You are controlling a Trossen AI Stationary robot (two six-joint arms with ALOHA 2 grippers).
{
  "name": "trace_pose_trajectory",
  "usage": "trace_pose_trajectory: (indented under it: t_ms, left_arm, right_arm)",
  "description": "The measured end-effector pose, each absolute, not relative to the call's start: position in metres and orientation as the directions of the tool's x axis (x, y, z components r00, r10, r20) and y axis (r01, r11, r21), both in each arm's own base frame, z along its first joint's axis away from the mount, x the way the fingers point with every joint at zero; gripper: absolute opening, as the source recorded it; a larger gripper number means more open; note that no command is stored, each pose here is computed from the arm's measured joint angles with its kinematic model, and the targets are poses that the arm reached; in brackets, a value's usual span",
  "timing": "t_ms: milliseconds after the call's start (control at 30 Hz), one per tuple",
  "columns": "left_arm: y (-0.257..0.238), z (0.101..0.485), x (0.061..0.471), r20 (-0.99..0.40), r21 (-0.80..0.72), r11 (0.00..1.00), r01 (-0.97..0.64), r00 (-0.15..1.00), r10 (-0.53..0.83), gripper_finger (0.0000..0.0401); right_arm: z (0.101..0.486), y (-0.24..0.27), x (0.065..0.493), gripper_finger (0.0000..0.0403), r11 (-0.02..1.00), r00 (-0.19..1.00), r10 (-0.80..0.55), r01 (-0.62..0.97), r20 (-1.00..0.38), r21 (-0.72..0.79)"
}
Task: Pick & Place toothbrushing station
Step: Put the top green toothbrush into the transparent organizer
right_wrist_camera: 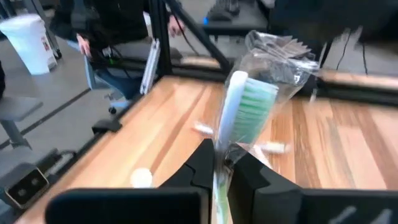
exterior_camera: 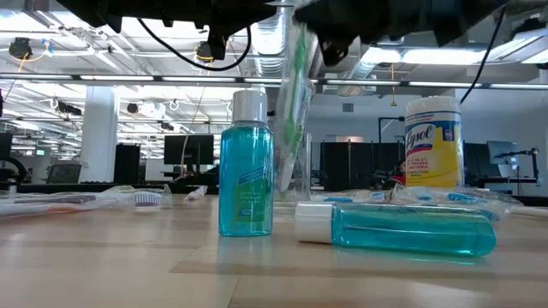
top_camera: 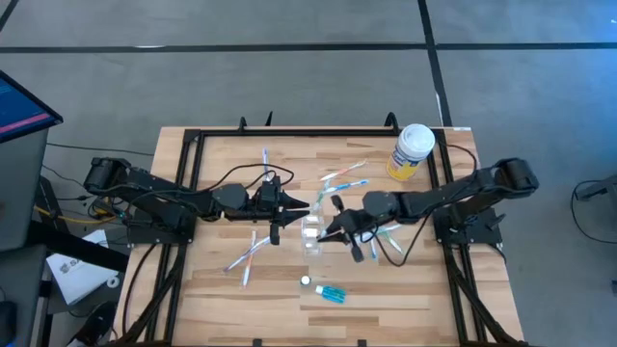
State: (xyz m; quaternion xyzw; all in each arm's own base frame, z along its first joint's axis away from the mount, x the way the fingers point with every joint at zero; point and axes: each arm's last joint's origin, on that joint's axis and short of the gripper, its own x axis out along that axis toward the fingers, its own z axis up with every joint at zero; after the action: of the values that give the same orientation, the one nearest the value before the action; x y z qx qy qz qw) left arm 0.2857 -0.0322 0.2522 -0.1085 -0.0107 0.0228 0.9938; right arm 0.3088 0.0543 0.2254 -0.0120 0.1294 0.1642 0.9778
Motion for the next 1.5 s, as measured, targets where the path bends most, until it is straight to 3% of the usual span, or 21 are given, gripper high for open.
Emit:
trace_pose_trajectory:
  t_ms: [267,1500]
  left_arm:
    - [-0.032,0.252,0.286,0.015,-0.216,0.975,-0.044,0.999,0.048,0.0090]
    - [-0.032,0.252,0.286,0.014,-0.216,0.975,-0.044,0.999,0.048,0.0090]
  right_arm:
    - [0.221,0.054,0.310,0.0061,0.945,0.906,0.324,-0.321,-0.273,0.057]
    - [0.218,0.070,0.306,0.0078,0.922,0.877,0.374,-0.386,-0.301,0.021]
